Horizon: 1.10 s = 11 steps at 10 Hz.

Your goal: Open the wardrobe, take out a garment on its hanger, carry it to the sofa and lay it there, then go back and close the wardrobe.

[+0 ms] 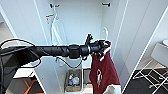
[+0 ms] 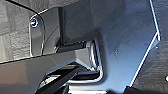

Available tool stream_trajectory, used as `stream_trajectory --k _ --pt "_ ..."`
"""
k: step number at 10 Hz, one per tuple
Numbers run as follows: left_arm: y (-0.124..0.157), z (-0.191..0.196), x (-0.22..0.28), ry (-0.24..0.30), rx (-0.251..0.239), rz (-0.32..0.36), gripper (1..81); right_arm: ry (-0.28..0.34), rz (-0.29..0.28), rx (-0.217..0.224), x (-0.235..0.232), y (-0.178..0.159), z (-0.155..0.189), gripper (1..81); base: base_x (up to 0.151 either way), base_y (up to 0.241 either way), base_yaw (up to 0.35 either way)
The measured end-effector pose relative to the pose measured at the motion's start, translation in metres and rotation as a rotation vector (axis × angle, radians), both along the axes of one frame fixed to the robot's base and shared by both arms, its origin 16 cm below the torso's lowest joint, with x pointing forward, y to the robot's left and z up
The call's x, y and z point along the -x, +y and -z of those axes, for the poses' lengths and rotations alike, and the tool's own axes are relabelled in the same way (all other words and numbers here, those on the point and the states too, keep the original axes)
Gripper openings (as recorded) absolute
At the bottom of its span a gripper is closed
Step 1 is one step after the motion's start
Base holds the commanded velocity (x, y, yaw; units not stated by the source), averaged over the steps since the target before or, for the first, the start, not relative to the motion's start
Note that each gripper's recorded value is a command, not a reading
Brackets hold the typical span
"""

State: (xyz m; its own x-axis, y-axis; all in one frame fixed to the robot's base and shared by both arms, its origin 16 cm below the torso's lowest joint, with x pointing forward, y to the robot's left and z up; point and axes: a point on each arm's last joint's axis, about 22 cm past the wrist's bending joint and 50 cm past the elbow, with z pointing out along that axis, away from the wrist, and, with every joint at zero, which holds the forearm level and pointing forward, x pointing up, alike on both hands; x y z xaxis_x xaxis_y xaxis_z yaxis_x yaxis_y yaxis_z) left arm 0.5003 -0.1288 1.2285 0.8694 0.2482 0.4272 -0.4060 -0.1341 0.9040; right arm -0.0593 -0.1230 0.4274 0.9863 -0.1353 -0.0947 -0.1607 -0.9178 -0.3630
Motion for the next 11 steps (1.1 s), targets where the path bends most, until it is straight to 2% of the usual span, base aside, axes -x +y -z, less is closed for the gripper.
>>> stream_trajectory --k 2,5,6,11 --pt "0.004 0.012 0.001 0.025 -0.001 -0.006 1.0 0.0 0.0 0.0 0.0 0.0 0.0 81.1 -0.08 0.0 0.0" --pt "0.012 0.012 0.018 0.006 0.002 0.018 1.0 0.006 0.0 0.0 0.008 0.0 -0.001 81.1 0.0 0.0 0.0" --pt "0.017 0.016 0.015 0.014 0.0 0.007 1.0 0.002 -0.002 0.0 0.005 0.0 0.0 81.1 0.0 0.0 0.0" --pt "0.066 0.042 0.023 0.04 -0.014 -0.027 1.0 -0.006 0.0 0.001 0.0 -0.002 0.0 81.1 0.0 0.0 0.0"
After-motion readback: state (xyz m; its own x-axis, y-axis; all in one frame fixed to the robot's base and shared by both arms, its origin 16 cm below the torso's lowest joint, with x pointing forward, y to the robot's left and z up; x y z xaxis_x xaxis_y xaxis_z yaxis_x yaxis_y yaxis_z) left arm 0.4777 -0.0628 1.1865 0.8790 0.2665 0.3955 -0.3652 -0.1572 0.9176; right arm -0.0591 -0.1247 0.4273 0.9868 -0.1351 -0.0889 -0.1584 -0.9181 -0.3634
